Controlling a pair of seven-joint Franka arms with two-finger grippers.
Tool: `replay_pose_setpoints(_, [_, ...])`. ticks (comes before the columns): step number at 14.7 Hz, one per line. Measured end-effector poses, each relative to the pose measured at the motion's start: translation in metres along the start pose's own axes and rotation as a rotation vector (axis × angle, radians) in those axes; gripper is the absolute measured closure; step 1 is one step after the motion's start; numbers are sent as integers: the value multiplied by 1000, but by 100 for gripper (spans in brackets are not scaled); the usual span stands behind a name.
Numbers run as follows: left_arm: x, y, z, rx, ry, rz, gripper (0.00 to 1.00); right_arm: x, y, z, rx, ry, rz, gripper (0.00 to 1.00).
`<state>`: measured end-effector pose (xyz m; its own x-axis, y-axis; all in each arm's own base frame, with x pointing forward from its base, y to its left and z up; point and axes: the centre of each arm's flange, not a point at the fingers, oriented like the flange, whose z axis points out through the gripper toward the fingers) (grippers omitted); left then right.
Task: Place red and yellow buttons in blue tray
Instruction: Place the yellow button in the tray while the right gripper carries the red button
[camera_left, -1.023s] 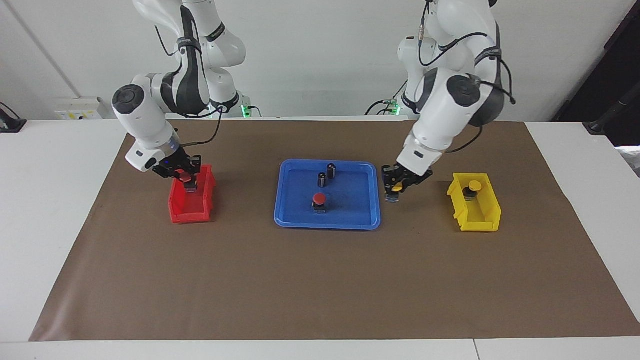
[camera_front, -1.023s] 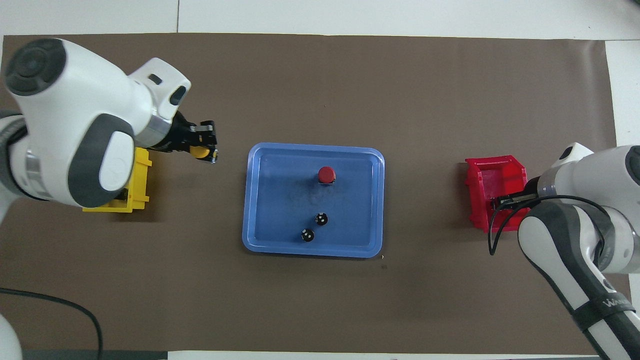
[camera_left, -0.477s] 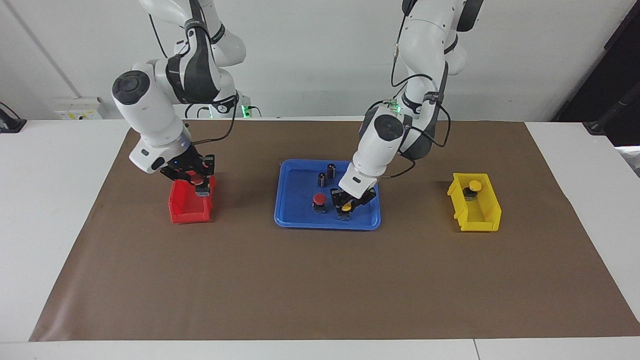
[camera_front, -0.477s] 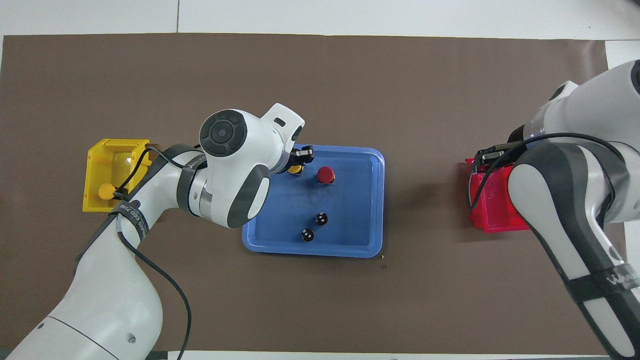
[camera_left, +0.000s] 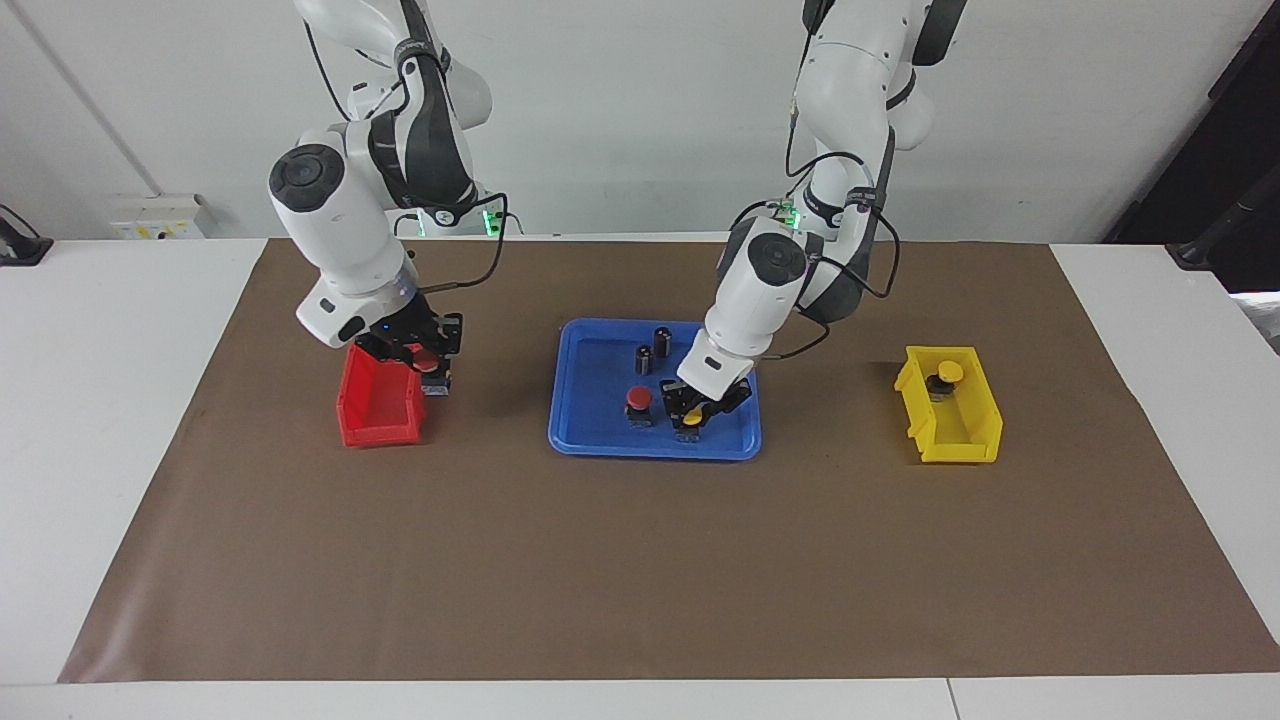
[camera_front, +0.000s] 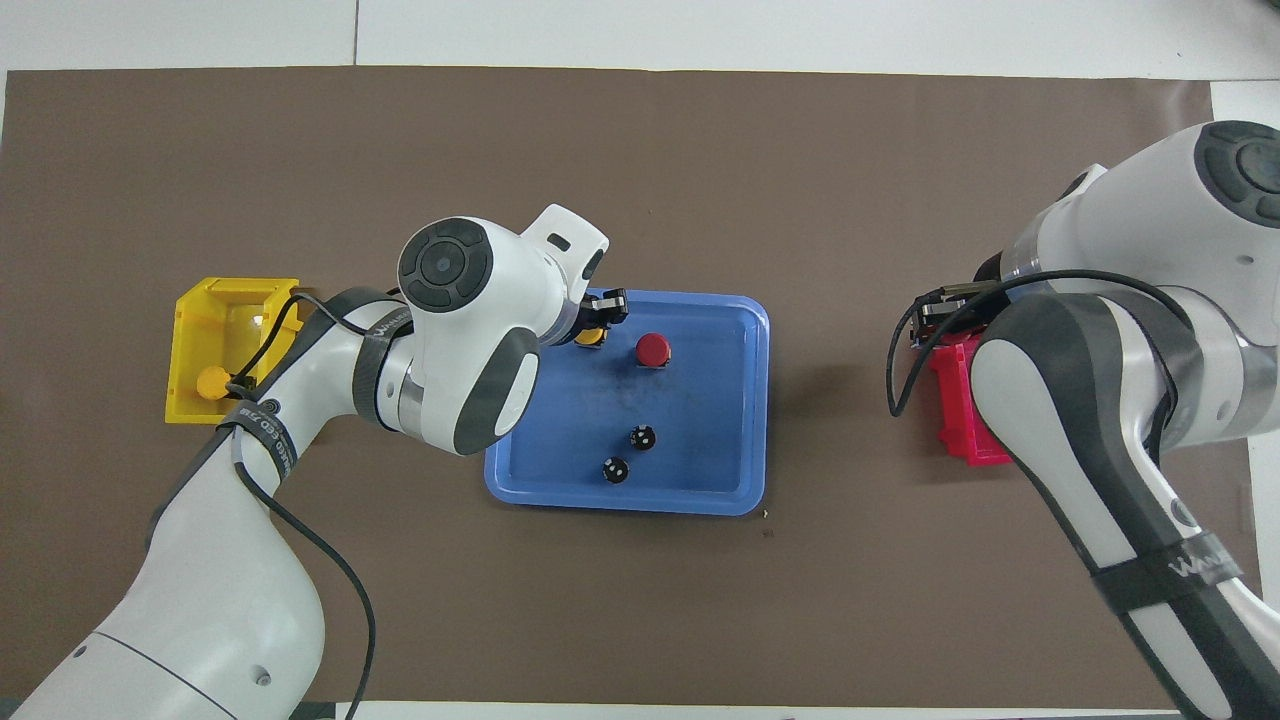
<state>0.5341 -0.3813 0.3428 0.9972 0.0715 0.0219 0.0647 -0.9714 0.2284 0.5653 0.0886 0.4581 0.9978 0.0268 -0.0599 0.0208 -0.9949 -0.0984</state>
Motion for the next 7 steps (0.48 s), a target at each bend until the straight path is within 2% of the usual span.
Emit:
replay_pose_setpoints(3, [1, -3, 2, 5, -3, -5, 22, 2, -29, 0, 19, 46, 16, 59])
replay_pose_setpoints(5, [3, -5, -4, 10, -10, -9, 18, 1, -55, 3, 23, 66, 37, 59])
replay_pose_setpoints(7, [11, -8, -31, 15, -24, -18, 17, 0, -78, 4, 30, 93, 58, 59])
